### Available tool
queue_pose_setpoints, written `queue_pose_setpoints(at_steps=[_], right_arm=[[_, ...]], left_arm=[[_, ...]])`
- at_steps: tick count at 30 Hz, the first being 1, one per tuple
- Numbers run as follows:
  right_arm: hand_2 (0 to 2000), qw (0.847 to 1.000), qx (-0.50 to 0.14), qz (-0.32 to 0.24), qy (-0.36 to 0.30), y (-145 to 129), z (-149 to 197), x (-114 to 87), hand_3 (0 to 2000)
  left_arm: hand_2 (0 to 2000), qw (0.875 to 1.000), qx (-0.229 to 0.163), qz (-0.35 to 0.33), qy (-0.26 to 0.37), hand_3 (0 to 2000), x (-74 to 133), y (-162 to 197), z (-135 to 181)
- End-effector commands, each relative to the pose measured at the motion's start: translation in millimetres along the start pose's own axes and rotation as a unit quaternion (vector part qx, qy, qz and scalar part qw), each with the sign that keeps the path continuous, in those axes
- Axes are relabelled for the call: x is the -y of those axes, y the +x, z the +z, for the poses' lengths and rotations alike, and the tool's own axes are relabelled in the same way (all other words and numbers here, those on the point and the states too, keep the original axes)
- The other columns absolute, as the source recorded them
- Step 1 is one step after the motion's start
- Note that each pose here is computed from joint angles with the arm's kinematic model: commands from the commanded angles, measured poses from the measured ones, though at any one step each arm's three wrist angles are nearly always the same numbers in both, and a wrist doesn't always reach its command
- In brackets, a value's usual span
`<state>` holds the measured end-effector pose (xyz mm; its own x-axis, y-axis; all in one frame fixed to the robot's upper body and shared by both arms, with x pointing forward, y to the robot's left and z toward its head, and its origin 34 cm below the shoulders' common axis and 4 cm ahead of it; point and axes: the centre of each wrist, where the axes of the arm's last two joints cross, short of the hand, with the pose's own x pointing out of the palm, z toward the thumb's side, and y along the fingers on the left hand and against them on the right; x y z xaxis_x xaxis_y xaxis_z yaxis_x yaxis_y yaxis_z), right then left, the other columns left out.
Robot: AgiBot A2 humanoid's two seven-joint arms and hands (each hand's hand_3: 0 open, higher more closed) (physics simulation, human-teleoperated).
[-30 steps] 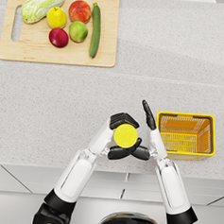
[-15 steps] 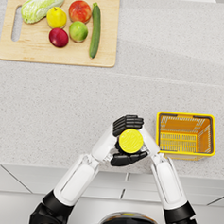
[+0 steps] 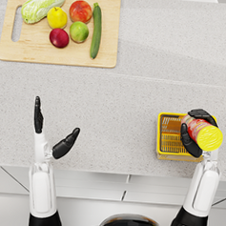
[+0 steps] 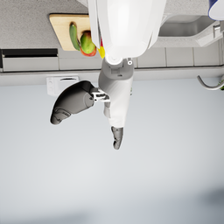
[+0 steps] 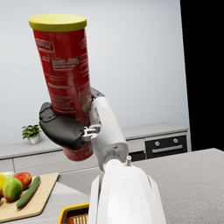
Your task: Pick up the red potato chip and place it into the yellow basket
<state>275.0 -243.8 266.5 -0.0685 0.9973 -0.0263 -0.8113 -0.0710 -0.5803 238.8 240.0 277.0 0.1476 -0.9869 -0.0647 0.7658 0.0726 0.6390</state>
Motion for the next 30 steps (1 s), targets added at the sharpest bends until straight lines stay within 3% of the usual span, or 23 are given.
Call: queue_pose_setpoints(at_steps=[1,7,8,9,11,13,16,19,23,24,25,30], right_arm=[[2000,0.999,-0.003,-0.038,0.023,-18.2,-5.4,-7.0,2000],[2000,0.98,0.009,-0.005,0.2,-22.7,-34.0,9.2,2000],[639,0.978,0.007,0.017,0.21,-19.7,-35.4,9.5,1673],[0,0.976,0.008,0.014,0.218,-18.6,-35.7,8.2,1347],[0,0.975,0.008,-0.009,0.222,-21.6,-33.4,8.5,693],[0,0.989,0.004,-0.074,0.125,-19.6,-22.7,9.3,40],[0,0.994,-0.015,-0.11,0.019,-16.0,5.7,18.5,0],[0,0.991,-0.022,-0.129,-0.024,-19.4,17.8,26.0,0],[0,0.99,-0.017,-0.138,0.002,-18.2,-0.4,19.9,0],[0,0.991,-0.012,-0.129,0.028,-12.0,-14.0,16.1,0],[0,0.99,-0.016,-0.138,0.007,-16.9,-3.1,17.3,0],[0,0.991,-0.013,-0.133,0.029,-12.3,-15.5,13.3,0]], left_arm=[[0,1.0,-0.004,0.01,-0.007,0,-1.6,-5.6,-4.4],[0,1.0,0.0,0.001,-0.008,0,-0.4,-0.6,-4.3],[0,1.0,0.0,0.001,-0.007,0,-1.8,-0.5,-4.2],[0,1.0,-0.001,0.002,-0.008,0,-2.7,-1.3,-5.0],[0,1.0,-0.001,0.001,-0.005,0,-5.5,-1.2,-4.7],[0,1.0,0.0,-0.003,-0.002,0,-7.4,0.8,-3.5],[0,1.0,-0.004,-0.009,0.022,0,-28.5,1.4,2.7],[0,1.0,-0.011,0.004,0.029,0,-56.6,-7.6,0.9],[0,1.0,-0.008,0.017,-0.019,0,-63.1,-13.4,-25.2],[0,1.0,-0.008,0.01,-0.004,0,-54.0,-9.6,-15.9],[0,1.0,-0.008,0.012,-0.011,0,-55.7,-10.4,-19.7],[0,1.0,-0.007,0.015,-0.025,0,-58.6,-11.9,-27.6]])
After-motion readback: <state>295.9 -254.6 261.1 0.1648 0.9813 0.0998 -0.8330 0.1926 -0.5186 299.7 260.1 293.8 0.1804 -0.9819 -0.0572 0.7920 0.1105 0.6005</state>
